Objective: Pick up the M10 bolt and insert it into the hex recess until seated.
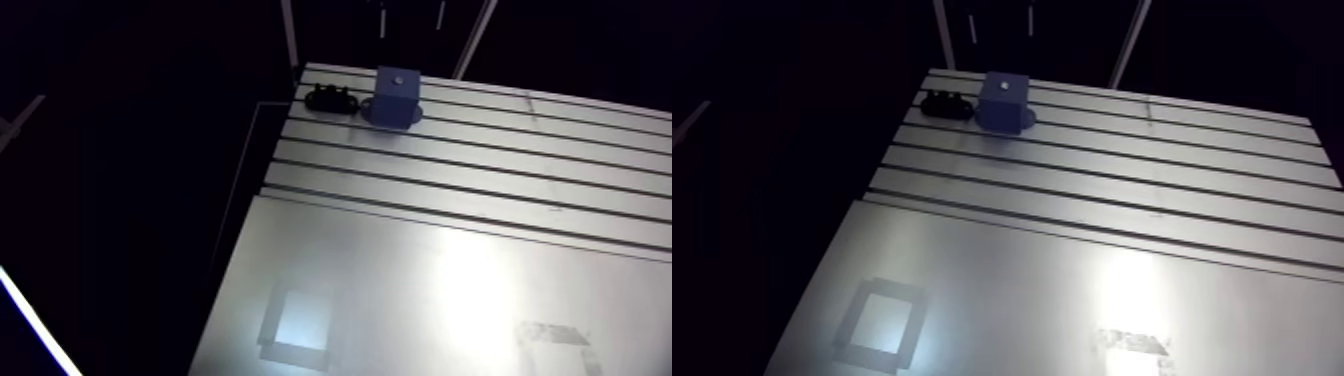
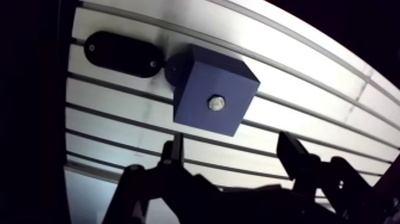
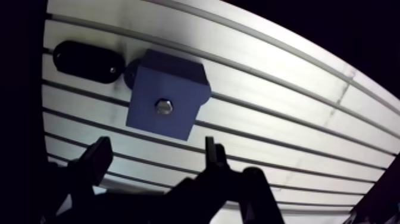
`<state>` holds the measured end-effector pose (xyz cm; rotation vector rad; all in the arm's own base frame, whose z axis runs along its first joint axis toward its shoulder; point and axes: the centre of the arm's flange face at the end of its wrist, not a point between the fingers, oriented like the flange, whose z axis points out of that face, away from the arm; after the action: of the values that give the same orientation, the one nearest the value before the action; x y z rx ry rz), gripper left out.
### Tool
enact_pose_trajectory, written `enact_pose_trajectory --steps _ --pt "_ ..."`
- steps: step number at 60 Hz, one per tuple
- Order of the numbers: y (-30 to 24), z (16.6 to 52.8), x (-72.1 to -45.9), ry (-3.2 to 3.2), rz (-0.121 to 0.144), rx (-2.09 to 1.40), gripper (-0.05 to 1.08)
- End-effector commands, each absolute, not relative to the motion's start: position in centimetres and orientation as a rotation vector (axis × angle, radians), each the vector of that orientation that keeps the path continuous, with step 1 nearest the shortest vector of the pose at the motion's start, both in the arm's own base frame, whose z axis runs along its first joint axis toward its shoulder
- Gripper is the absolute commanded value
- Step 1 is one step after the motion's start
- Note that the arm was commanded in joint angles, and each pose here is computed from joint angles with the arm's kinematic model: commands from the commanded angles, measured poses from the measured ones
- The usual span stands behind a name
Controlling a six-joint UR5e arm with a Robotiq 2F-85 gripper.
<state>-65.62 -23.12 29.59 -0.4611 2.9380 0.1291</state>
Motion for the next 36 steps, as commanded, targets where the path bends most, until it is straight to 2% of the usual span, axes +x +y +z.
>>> enact_pose_trajectory --steps 1,2,6,36 --pt "-23.58 29.60 -64.90 2.982 0.080 -0.030 1.07" --pt "-23.65 29.51 -64.89 2.983 0.066 -0.015 1.08" --pt "-23.87 29.14 -64.65 3.000 0.055 0.011 1.08" --pt "-23.41 28.62 -64.81 3.024 0.063 0.013 1.08"
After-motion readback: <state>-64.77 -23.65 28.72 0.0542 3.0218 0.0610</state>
